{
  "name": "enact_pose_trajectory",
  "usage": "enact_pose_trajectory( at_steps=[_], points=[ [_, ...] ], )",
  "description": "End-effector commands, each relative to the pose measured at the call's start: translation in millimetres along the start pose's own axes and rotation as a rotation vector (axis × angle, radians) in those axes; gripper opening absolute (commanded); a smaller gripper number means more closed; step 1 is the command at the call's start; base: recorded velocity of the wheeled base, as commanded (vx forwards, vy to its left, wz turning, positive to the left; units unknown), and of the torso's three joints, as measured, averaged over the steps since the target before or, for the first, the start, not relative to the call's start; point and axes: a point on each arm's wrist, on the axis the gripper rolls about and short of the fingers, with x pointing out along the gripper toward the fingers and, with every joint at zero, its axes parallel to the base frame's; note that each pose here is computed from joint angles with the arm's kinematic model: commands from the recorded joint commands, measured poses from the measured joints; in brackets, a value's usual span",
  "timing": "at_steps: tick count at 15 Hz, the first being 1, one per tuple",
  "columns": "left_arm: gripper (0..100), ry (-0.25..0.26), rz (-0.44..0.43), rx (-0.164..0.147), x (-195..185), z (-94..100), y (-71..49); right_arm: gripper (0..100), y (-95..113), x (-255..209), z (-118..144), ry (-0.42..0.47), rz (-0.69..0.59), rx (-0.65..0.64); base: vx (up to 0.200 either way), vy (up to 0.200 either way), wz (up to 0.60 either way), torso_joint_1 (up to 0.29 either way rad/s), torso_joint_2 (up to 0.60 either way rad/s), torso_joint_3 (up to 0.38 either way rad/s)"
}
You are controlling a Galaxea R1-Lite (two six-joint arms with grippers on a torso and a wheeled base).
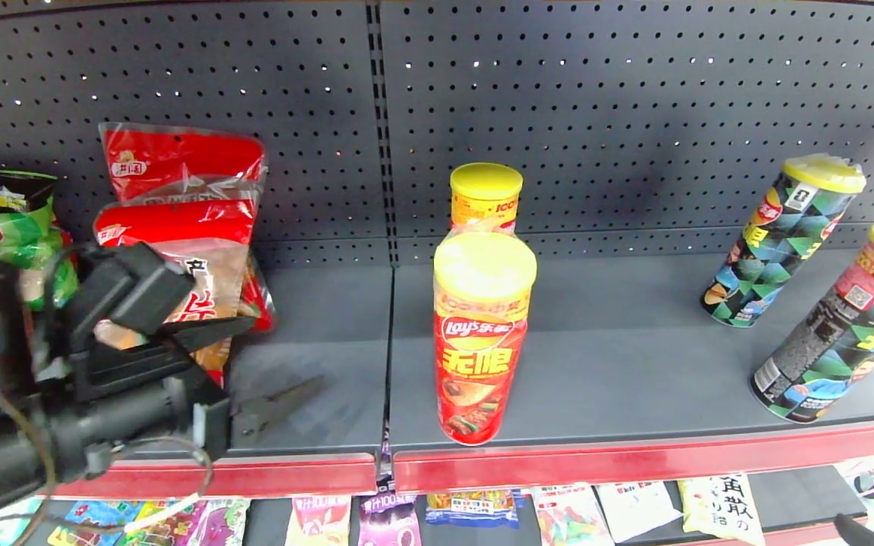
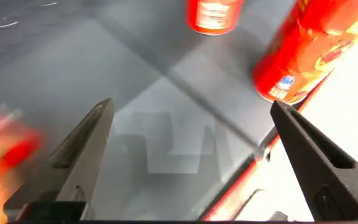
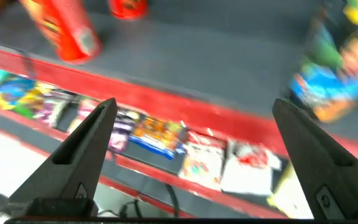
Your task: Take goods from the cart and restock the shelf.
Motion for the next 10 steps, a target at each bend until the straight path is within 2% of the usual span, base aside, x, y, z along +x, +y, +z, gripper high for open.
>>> enact_pose_trajectory(
  at_steps=[1,2,3,4,5,6,8,10],
  points=[
    [100,-0.08,0.231,-0.102,-93.4,-27.3,-13.0,100,0.6,-16.0,-6.7,-0.057,-0.064,-0.003,0.0,0.0,0.0,0.0,0.0,0.0],
    [100,-0.053,0.315,-0.157,-123.1,-44.0,-18.6,100,1.4,-26.1,-17.7,-0.044,-0.099,-0.002,0.0,0.0,0.0,0.0,0.0,0.0],
    [100,-0.029,0.359,-0.164,-138.0,-55.8,-21.9,100,1.8,-32.4,-24.0,-0.031,-0.128,-0.001,0.0,0.0,0.0,0.0,0.0,0.0],
    [100,-0.026,0.401,-0.175,-149.1,-65.8,-24.3,100,1.9,-37.4,-28.4,-0.026,-0.16,-0.005,0.0,0.0,0.0,0.0,0.0,0.0],
    [100,-0.022,0.453,-0.214,-157.5,-76.8,-26.5,100,1.4,-40.8,-31.7,-0.026,-0.206,-0.004,0.0,0.0,0.0,0.0,0.0,0.0],
    [100,-0.013,0.481,-0.226,-159.8,-82.1,-27.5,100,1.1,-41.6,-32.9,-0.027,-0.228,-0.004,0.0,0.0,0.0,0.0,0.0,0.0],
    [100,0.019,0.623,-0.275,-166.2,-103.5,-33.1,100,0.0,-43.3,-38.1,-0.03,-0.311,-0.001,0.0,0.0,0.0,0.0,0.0,0.0],
    [100,0.03,0.703,-0.302,-165.2,-115.3,-36.0,100,-0.4,-41.2,-38.2,-0.005,-0.392,0.007,0.0,0.0,0.0,0.0,0.0,0.0]
  ],
)
